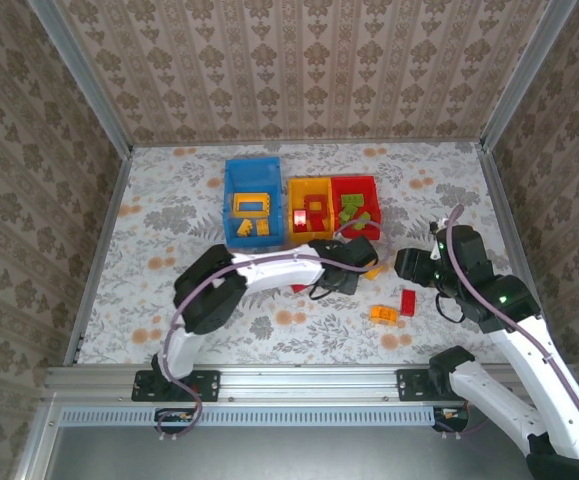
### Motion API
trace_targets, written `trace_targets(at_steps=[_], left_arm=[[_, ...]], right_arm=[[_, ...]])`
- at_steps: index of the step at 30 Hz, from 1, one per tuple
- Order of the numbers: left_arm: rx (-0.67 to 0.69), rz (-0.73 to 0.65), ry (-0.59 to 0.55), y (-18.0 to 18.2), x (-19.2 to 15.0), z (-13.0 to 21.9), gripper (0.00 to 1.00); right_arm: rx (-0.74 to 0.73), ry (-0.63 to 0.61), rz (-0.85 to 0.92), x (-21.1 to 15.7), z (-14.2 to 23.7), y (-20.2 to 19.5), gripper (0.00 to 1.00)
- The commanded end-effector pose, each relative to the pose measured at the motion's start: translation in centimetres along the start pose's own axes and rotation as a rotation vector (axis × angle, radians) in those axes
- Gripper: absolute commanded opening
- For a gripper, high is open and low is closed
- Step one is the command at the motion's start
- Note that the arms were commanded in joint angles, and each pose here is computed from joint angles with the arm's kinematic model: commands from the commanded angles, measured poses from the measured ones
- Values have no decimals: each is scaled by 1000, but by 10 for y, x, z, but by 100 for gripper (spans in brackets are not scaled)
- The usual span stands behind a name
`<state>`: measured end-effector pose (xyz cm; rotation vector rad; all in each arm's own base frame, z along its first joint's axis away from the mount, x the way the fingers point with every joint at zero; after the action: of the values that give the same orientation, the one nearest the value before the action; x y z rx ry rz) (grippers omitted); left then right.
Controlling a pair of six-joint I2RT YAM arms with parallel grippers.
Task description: Sort the legos into containers by color
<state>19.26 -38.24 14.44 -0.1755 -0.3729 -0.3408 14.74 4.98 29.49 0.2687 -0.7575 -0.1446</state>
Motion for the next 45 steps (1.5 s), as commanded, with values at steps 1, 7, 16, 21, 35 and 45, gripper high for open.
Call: trace_targets(at_steps=[1, 7, 16, 21, 35, 45], left_arm=[[10, 57, -146, 26, 15, 66, 45], [71, 167, -198, 106, 25, 109, 44], [117, 293, -179, 196, 73, 108, 43], [127, 323, -114, 217, 104, 77, 43], [158, 359, 15, 230, 124, 21, 63], [113, 352, -125, 218, 125, 79, 66]], right_arm=[[115, 31, 74, -5, -6, 13, 62], [282, 16, 215, -13, -17, 64, 60], [398, -1, 349, -18, -40, 155, 57], [399, 9, 349, -14, -54, 182, 57], [391, 36, 357, -22, -60, 195, 59], [229, 32, 326, -33, -53, 151, 60]])
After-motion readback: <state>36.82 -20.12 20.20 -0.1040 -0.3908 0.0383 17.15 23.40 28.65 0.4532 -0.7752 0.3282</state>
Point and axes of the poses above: each hand's point on the last joint's axis, 136 mm out from that joint toward the fingers, its own z axis back along the fingers, its own y axis along the line the jaws close on, x = y × z, the point moved 10 cm from there along z, back along the fingers, and after that the axes turned 1 degree about z, right-handed, at the moved point
